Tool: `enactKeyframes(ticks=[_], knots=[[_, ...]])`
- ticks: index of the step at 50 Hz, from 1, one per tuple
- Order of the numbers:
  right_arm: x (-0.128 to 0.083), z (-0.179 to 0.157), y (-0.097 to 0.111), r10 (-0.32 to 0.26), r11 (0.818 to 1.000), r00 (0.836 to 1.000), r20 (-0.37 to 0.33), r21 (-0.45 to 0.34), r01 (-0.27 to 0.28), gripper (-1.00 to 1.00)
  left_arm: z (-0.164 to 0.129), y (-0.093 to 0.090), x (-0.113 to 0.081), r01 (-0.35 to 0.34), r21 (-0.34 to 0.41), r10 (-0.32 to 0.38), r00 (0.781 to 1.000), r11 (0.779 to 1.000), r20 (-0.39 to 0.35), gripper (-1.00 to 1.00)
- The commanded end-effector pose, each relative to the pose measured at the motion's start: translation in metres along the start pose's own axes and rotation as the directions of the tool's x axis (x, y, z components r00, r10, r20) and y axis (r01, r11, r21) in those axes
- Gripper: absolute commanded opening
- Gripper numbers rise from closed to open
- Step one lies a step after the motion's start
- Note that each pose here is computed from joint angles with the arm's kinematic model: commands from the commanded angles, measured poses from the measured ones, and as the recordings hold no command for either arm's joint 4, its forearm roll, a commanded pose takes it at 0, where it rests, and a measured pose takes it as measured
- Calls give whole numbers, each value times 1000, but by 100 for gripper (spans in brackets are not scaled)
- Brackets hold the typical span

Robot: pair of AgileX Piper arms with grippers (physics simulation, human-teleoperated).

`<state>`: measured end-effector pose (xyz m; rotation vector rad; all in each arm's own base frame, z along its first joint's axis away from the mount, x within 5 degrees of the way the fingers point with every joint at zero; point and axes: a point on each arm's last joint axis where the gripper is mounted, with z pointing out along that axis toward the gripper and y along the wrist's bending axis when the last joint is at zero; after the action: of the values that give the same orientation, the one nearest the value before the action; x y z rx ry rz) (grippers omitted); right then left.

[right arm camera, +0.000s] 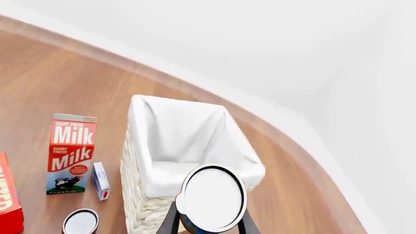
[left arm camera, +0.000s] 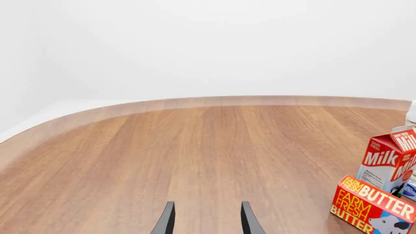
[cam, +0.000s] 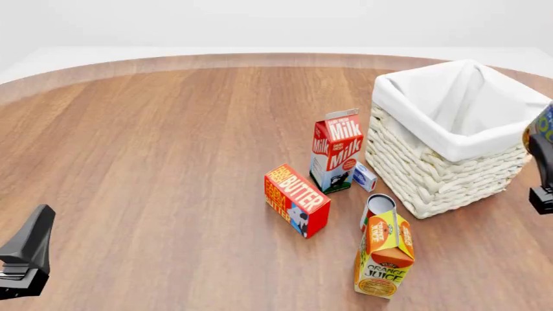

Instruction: Pick up the alphabet soup, and put it in the basket.

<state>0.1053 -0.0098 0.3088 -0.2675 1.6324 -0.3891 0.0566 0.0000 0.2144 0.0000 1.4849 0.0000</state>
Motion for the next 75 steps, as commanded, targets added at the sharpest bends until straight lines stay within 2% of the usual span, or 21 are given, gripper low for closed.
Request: enactKeyframes(ticks=[1,10,34,45,59,75], knots=[[-18,5,-6,15,1000,999,35,2,-15,-100,0,0,0,0,0,0,1000,1000,0,100],[-33,7,-13,6,1000,999,52,10,-7,-100,0,0,0,0,0,0,1000,1000,0,100],[-55,22,-21,11,1000,998,59,-5,-11,-100,0,0,0,0,0,0,1000,1000,0,100],[-62,37,-21,75,997,996,52,-22,-74,-100,0,0,0,0,0,0,1000,1000,0,100],[-76,54,-24,114,993,992,57,-40,-112,-100,0,0,0,0,0,0,1000,1000,0,100],[-78,77,-19,135,989,990,39,-70,-132,-100,0,0,0,0,0,0,1000,1000,0,100]])
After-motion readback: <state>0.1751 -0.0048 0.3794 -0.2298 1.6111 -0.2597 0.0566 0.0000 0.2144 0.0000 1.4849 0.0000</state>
